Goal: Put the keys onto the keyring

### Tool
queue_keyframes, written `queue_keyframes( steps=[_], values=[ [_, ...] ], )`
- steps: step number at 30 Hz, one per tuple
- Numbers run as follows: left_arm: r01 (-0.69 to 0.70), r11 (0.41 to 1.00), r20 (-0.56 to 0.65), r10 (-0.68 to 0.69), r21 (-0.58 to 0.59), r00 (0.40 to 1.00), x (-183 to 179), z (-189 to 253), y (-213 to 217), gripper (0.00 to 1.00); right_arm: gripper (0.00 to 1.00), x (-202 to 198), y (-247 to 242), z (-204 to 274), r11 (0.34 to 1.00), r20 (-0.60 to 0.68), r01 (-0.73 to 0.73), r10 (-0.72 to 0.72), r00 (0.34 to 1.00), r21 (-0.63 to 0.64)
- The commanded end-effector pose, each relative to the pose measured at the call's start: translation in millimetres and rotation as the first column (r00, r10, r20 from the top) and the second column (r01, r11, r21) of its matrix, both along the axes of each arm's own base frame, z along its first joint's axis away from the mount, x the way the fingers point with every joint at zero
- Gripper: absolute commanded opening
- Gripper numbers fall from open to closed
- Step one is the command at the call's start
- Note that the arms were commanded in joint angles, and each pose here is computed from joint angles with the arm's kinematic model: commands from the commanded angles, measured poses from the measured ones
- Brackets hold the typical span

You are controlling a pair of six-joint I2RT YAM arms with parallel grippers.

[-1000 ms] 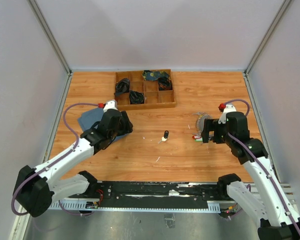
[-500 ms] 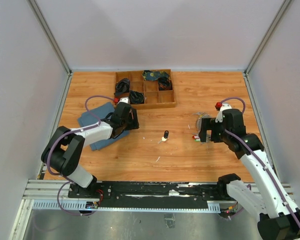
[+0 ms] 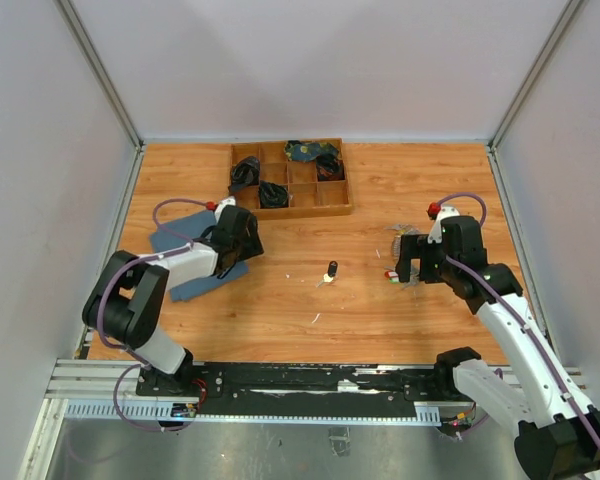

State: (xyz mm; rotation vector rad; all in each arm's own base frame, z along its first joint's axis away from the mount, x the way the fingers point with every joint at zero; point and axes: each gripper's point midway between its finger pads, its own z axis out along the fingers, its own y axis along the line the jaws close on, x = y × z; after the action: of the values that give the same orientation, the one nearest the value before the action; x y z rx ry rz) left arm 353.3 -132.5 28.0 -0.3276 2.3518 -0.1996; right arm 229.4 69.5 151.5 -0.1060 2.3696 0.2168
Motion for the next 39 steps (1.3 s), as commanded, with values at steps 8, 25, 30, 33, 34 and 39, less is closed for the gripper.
queue_keyframes(
  steps=[8,25,30,33,34,39],
  values=[
    [-0.618,0.784,0.003,0.619,0.057,0.786,-83.7,10.6,146.3,0.71,0.98,4.8,3.7,-6.1,1.000,0.003,0.000,0.000,1.000,-0.002],
    [0.016,0.997,0.170,-0.003,-0.074,0.985,-56.5,102.0,3.1,0.74,0.95,57.2,-6.4,-29.5,0.989,-0.050,0.106,-0.112,0.992,-0.104],
    [0.149,0.981,0.169,-0.128,-0.124,0.977,-76.8,104.7,-18.4,0.75,0.88,82.7,-3.6,-48.4,0.994,-0.114,0.080,-0.089,0.989,-0.080],
    [0.177,0.976,0.180,-0.153,-0.128,0.972,-84.4,110.5,-17.8,0.75,0.87,97.4,-1.6,-62.0,0.995,-0.169,0.054,-0.067,0.983,-0.081],
    [0.179,0.975,0.186,-0.154,-0.128,0.970,-85.9,113.0,-16.8,0.75,0.85,101.2,-1.0,-66.7,0.995,-0.184,0.048,-0.064,0.981,-0.086],
    [0.171,0.978,0.206,-0.144,-0.116,0.968,-89.7,119.2,-10.2,0.75,0.75,118.2,-5.0,-87.4,0.991,-0.238,0.060,-0.088,0.967,-0.122]
  ],
)
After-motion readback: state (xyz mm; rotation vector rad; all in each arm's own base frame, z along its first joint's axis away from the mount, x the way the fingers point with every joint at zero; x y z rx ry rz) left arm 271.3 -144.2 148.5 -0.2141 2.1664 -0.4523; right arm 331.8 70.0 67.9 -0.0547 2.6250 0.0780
